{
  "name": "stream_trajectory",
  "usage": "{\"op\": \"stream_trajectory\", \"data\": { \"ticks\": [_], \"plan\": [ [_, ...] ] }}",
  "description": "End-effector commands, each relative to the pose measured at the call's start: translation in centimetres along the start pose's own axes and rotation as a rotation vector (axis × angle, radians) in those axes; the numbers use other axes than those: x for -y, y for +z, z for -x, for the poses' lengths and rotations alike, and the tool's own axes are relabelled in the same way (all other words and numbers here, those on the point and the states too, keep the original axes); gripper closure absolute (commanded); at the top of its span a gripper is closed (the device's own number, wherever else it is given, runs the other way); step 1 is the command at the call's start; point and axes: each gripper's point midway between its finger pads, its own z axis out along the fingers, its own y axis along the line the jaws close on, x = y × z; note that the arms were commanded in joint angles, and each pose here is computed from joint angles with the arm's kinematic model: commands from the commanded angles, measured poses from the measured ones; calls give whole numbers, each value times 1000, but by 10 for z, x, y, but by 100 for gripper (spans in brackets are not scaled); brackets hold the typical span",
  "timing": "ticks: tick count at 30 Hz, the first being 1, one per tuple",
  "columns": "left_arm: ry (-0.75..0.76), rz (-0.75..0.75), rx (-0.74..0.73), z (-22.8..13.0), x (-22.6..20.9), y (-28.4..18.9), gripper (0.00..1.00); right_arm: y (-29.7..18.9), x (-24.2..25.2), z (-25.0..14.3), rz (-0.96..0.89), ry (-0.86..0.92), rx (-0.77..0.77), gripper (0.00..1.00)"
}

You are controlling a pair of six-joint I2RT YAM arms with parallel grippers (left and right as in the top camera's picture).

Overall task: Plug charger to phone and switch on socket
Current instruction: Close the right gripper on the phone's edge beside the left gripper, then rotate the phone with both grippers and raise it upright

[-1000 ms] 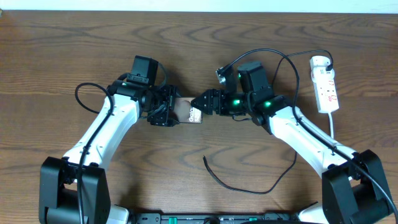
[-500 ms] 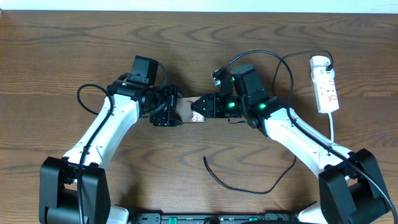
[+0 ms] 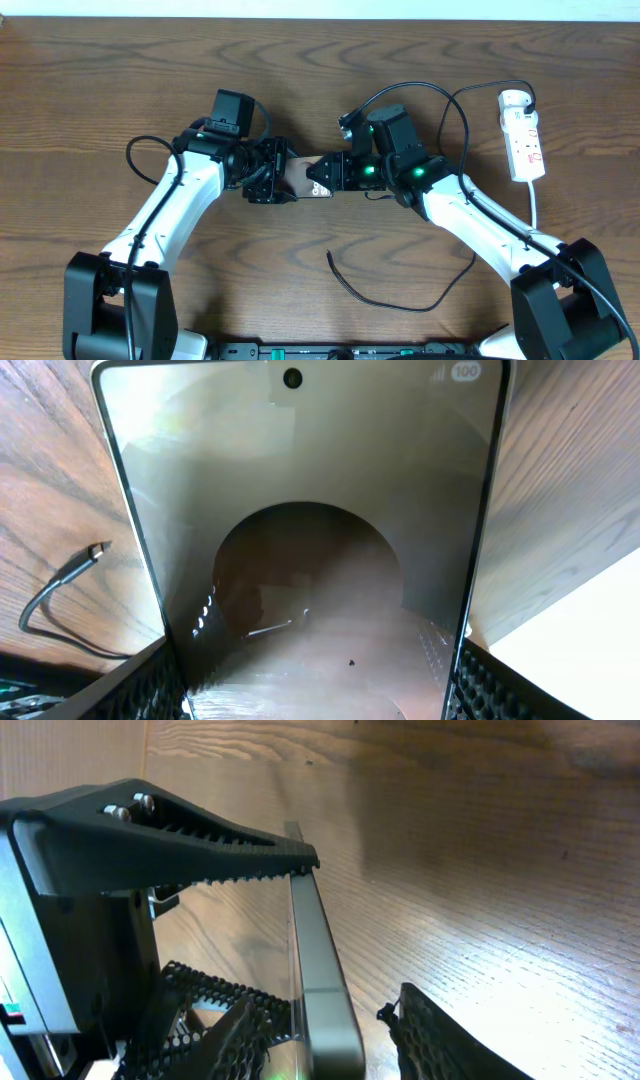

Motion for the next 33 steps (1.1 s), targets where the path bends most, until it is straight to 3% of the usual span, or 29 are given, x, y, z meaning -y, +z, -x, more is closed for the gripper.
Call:
{"op": "stream_trajectory", "data": {
  "ticks": [1, 13, 27, 30, 33],
  "plan": [
    [35, -43, -42, -20, 13, -12, 93, 3, -3, 1, -4, -21, 1, 60],
    [38, -41, -42, -21, 12, -11, 93, 10, -8, -5, -20, -40, -3, 64],
    [47, -41, -43, -21, 12, -11, 93, 10, -8, -5, -20, -40, -4, 77],
    [47, -41, -43, -21, 12, -11, 93, 10, -7, -5, -23, -29, -2, 83],
    [47, -41, -43, -21, 12, -11, 93, 10, -7, -4, -23, -24, -1, 96]
  ]
}}
